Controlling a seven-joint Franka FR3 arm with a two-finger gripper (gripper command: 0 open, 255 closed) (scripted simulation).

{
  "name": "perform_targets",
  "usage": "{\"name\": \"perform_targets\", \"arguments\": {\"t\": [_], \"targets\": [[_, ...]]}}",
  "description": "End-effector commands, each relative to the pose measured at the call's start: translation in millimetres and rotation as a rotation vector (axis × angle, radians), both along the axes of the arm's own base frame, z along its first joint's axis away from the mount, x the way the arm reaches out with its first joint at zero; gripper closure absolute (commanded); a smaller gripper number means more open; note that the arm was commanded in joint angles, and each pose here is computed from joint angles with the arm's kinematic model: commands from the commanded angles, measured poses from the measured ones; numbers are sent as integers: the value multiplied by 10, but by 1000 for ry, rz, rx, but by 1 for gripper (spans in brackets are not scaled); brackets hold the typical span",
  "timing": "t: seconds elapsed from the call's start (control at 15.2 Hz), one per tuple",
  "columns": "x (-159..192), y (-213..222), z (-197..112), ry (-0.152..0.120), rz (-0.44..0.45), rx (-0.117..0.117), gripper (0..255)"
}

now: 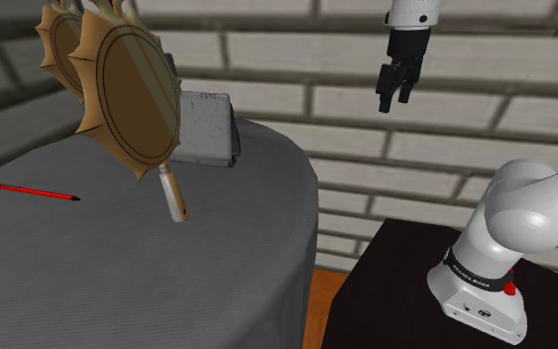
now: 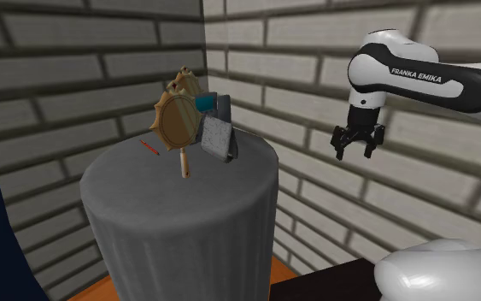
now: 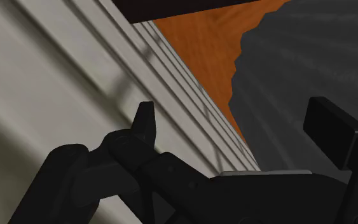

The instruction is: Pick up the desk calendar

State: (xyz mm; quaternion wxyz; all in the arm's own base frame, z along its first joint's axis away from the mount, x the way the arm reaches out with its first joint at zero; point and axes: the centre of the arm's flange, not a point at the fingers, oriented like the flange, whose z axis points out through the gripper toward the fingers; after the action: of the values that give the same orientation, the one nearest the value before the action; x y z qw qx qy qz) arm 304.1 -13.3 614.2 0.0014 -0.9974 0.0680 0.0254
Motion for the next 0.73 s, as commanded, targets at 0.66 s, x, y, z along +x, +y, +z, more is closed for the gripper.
{"name": "perform_targets", "arguments": {"t": [0.66], "targets": [[813,914,190,-44,193,40,0]]}}
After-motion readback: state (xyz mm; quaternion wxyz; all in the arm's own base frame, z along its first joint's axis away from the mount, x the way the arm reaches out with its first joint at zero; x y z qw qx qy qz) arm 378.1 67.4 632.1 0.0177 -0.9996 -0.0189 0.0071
